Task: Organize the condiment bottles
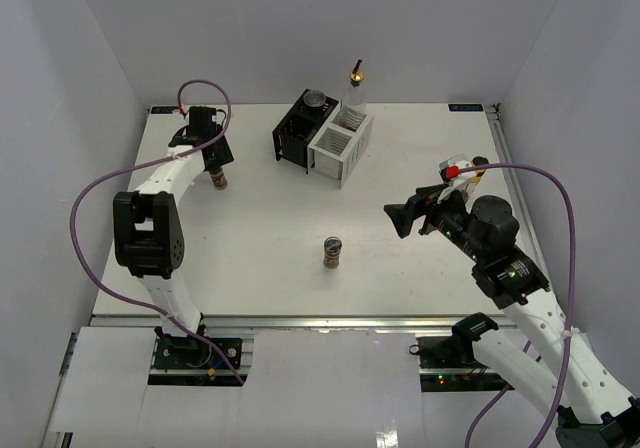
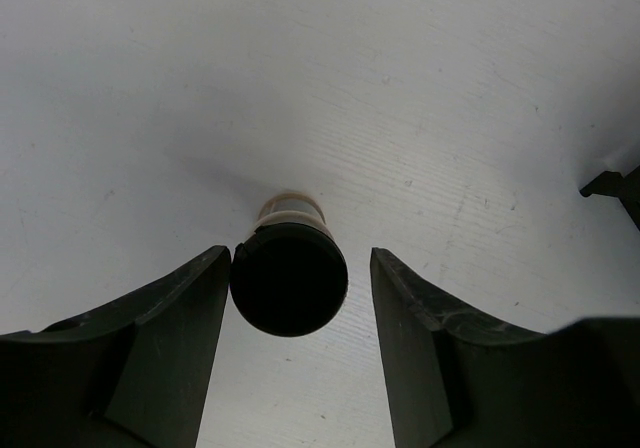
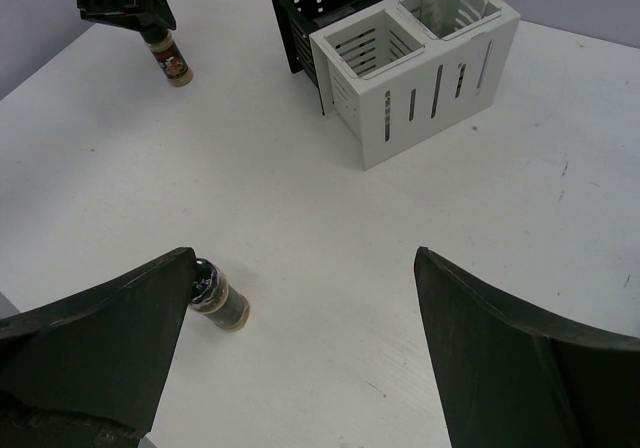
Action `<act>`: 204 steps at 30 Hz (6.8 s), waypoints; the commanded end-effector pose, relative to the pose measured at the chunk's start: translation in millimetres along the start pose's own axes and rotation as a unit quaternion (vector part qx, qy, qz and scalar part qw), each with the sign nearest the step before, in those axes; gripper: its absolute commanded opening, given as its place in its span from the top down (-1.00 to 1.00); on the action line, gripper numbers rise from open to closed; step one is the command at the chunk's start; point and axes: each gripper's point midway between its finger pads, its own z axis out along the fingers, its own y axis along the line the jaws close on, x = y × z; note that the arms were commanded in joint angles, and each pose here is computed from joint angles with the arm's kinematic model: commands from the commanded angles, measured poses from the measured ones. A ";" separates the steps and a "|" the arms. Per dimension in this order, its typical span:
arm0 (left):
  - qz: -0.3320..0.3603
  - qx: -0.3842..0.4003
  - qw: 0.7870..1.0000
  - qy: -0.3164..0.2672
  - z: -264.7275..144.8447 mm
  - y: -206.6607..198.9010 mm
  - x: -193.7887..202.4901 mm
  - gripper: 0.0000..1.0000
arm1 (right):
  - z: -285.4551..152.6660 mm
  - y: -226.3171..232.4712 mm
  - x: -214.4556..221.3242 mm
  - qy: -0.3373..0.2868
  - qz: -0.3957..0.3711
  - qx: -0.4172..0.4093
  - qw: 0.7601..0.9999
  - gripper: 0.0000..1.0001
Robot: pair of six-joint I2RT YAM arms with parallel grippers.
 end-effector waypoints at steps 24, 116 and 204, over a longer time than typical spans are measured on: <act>0.017 0.085 0.995 -0.054 -84.7 -56.8 -75.0 1.00 | -3.2 -1.2 -9.1 -0.027 -0.007 0.005 1.000 -0.92; 0.158 0.331 0.924 -0.110 -158.4 -244.3 -73.7 -0.57 | 6.3 -4.9 0.9 -0.004 -0.010 0.009 1.000 -0.92; 0.279 0.198 0.939 -0.018 -241.4 -220.9 119.0 1.00 | -4.8 -7.1 6.2 0.001 -0.011 0.019 1.000 -0.92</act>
